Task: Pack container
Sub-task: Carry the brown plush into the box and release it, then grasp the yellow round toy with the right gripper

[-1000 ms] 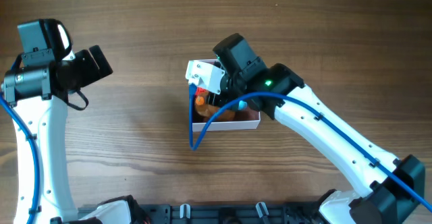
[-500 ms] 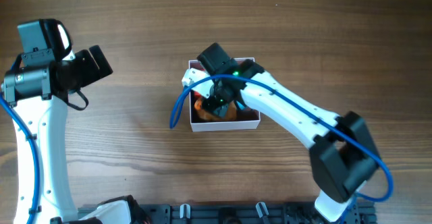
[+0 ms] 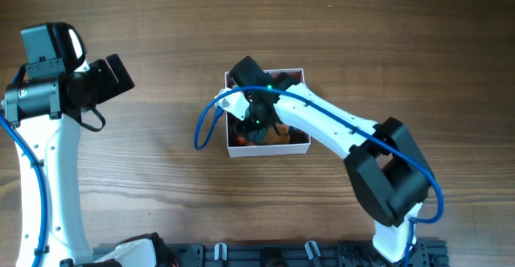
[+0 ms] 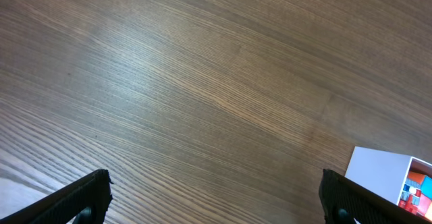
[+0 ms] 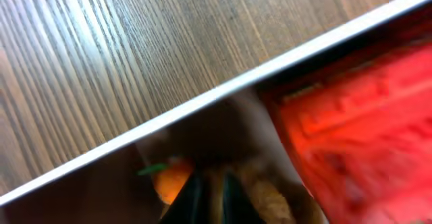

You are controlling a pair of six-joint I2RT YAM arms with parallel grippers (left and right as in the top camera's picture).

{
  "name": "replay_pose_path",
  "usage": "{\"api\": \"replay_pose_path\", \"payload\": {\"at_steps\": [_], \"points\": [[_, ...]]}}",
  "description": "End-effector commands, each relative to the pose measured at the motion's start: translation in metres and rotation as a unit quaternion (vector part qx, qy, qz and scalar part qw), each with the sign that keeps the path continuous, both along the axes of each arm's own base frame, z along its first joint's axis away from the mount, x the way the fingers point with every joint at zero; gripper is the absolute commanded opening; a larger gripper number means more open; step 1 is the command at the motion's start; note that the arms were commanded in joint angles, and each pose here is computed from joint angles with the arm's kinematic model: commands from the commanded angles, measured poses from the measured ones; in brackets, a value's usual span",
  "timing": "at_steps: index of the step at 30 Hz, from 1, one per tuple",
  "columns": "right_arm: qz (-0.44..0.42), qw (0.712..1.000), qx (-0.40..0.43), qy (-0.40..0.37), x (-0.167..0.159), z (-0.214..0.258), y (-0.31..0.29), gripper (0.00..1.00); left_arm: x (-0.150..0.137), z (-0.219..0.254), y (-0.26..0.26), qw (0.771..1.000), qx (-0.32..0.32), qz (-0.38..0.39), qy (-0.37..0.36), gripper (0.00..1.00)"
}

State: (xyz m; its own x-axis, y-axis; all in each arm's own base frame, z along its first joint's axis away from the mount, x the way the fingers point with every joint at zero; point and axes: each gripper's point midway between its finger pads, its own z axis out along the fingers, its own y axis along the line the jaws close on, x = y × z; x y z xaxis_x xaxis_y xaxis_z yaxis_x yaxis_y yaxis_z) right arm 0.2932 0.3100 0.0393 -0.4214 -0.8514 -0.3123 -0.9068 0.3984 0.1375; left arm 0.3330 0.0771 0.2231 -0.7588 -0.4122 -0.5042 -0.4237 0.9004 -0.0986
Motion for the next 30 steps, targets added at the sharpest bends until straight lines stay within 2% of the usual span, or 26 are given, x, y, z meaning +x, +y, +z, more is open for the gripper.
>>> {"api": "replay_pose_path", "payload": {"at_steps": [1,2,3,4,6,7,8,9,11,12,13,16,19,22,26,30], "points": [[-0.033,0.997,0.028,-0.065,0.02,0.062,0.002,0.11,0.001,-0.001,0.002,1.0,-0.002,0.007,0.002,1.0],[-0.067,0.994,0.039,-0.081,0.025,0.086,0.0,0.12,0.001,-0.001,0.002,1.0,-0.002,0.007,0.002,1.0],[-0.096,0.987,0.048,-0.12,0.033,0.116,-0.008,0.22,0.001,-0.001,0.002,1.0,-0.002,0.007,0.002,1.0],[-0.111,0.981,0.057,-0.151,0.037,0.138,-0.013,0.23,0.001,-0.001,0.002,1.0,-0.002,0.007,0.002,1.0],[-0.225,0.95,0.067,-0.208,0.058,0.18,-0.042,0.24,0.001,-0.001,0.002,1.0,-0.002,0.007,0.002,1.0],[-0.305,0.921,0.08,-0.23,0.067,0.205,-0.067,0.36,0.001,-0.001,0.002,1.0,-0.002,0.007,0.002,1.0],[-0.366,0.895,0.091,-0.236,0.07,0.222,-0.091,0.57,0.001,-0.001,0.002,1.0,-0.002,0.007,0.002,1.0],[-0.428,0.868,0.102,-0.231,0.071,0.234,-0.117,0.64,0.001,-0.001,0.002,1.0,-0.002,0.007,0.002,1.0],[-0.545,0.807,0.113,-0.198,0.068,0.244,-0.173,0.84,0.001,-0.001,0.002,1.0,-0.002,0.007,0.002,1.0],[-0.618,0.76,0.102,-0.172,0.064,0.24,-0.217,0.94,0.001,-0.001,0.002,1.0,-0.002,0.007,0.002,1.0],[-0.653,0.738,0.086,-0.145,0.06,0.231,-0.245,0.97,0.001,-0.001,0.002,1.0,-0.002,0.007,0.002,1.0],[-0.703,0.709,0.046,-0.031,0.045,0.17,-0.289,1.0,0.001,-0.001,0.002,1.0,-0.002,0.007,0.002,1.0],[-0.726,0.686,-0.016,0.046,0.028,0.096,-0.302,1.0,0.001,-0.001,0.002,1.0,-0.002,0.007,0.002,1.0],[-0.713,0.687,-0.062,0.121,0.009,0.023,-0.292,1.0,0.001,-0.001,0.002,1.0,-0.002,0.007,0.002,1.0],[-0.703,0.686,-0.101,0.161,-0.001,-0.02,-0.29,1.0,0.001,-0.001,0.002,1.0,-0.002,0.007,0.002,1.0],[-0.694,0.688,-0.121,0.176,-0.003,-0.043,-0.285,1.0,0.001,-0.001,0.002,1.0,-0.002,0.007,0.002,1.0]]}}
